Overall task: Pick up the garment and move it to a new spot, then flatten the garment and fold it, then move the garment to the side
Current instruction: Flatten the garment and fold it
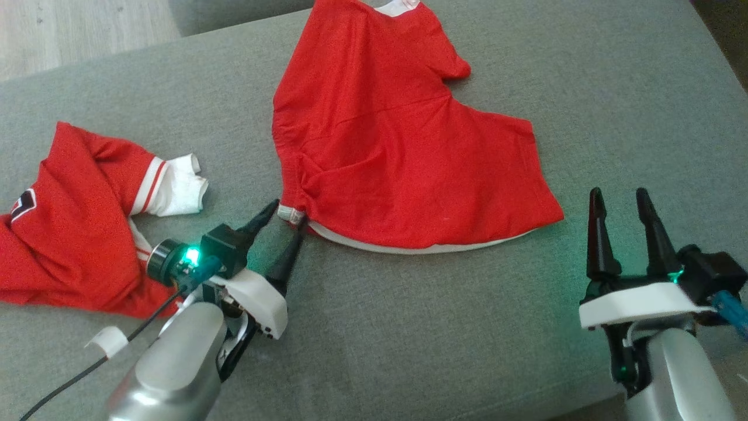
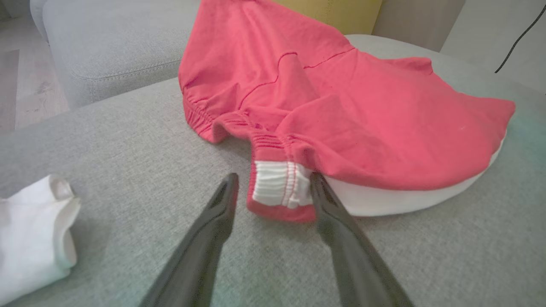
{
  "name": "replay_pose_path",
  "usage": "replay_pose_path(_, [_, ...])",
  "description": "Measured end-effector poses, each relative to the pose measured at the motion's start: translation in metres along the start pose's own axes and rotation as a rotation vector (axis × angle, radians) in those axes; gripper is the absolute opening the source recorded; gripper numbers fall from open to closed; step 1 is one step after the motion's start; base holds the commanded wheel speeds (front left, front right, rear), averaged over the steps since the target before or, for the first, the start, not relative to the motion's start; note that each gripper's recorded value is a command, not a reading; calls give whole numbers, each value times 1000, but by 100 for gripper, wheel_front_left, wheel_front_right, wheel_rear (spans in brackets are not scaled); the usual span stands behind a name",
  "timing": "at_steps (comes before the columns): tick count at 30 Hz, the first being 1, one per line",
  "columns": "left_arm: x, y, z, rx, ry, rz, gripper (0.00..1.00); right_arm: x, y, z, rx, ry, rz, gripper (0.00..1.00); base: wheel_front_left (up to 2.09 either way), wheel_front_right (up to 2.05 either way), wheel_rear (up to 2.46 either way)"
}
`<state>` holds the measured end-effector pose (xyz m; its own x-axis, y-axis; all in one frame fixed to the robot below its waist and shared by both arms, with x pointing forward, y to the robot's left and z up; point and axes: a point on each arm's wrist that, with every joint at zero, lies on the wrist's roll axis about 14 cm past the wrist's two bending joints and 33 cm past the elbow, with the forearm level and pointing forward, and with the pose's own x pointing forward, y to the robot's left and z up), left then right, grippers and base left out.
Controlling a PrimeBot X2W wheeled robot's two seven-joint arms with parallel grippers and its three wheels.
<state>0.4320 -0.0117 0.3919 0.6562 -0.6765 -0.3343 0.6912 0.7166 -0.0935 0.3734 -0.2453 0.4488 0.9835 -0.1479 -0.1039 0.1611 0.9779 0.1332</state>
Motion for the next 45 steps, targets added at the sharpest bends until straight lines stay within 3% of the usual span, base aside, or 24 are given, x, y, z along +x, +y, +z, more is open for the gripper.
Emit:
replay_pose_path(1, [1,-1,1,-2,-1,-3,0,-1,-1,-4,0,12,-3,100,0,0,0])
replay_pose_path(9, [-1,-5,13,-7,-65,-19,0,-13,-4,-51,-51,185,-4,100,0,0,0])
replay_pose_path(22, [-7,-10,23,-10,-108,-25,0,2,7,-86,-93,359,38,100,0,0,0])
replay_pose_path(37, [-14,-10,31,1,-123,-14,0,16,27,-90,-130,382,106,100,0,0,0])
replay_pose_path(38, [-14,-10,31,1,-123,-14,0,16,27,-90,-130,382,106,34,0,0,0])
replay_pose_path(39, [-14,-10,31,1,-124,-13,0,16,27,-90,-130,384,108,0,0,0,0])
replay_pose_path(45, [-19,-11,30,6,-112,1,0,16,28,-77,-115,322,107,0,0,0,0])
